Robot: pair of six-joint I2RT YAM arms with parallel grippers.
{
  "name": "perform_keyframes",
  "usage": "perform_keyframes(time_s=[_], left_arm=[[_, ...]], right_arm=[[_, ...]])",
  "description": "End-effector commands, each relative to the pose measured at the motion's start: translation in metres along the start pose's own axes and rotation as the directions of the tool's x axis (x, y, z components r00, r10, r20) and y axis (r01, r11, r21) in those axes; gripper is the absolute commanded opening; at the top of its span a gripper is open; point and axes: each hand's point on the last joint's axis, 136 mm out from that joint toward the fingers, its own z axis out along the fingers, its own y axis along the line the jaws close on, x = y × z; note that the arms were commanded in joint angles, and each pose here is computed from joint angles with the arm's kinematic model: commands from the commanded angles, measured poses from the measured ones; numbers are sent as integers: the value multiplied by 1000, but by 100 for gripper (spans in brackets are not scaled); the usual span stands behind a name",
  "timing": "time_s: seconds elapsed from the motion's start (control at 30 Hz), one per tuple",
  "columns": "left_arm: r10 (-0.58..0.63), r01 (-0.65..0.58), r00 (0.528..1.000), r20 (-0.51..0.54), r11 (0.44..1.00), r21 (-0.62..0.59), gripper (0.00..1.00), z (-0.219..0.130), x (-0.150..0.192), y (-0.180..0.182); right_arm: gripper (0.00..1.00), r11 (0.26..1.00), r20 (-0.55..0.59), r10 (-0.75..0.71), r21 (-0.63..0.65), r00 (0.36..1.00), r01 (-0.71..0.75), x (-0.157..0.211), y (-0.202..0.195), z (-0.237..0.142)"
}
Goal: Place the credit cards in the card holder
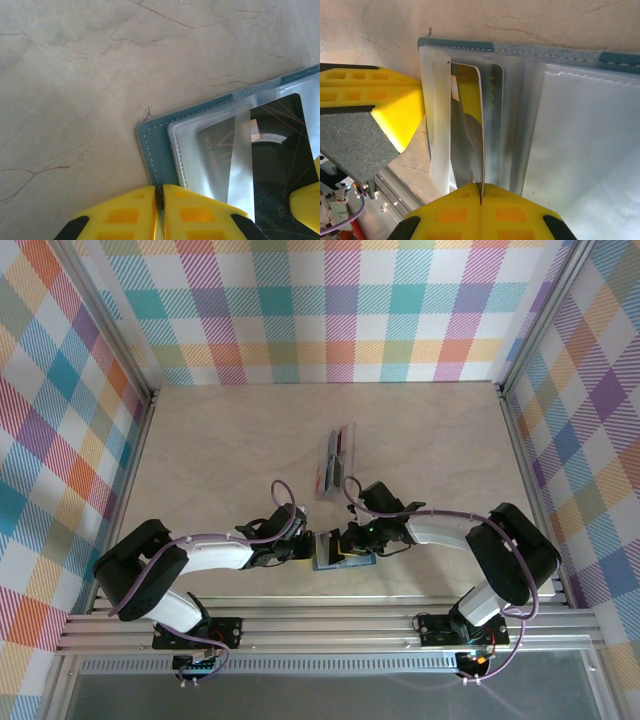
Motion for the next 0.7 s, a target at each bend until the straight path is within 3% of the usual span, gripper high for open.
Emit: perform_keyframes(time_s=[0.0, 0.43, 0.67], left_arm=[[12, -14, 998, -63, 999, -39, 12, 13, 22, 15], [5, -7, 998, -59, 999, -31, 12, 13, 21, 14], [1, -2, 998, -58, 1000, -26, 12, 13, 21, 12]], right_arm=[[0, 997, -28, 57, 58, 998, -55, 11, -22, 10], [4, 998, 3, 42, 54, 999, -42, 7, -8, 18], [11, 999, 10, 4, 40, 1000, -4, 7, 6, 21]])
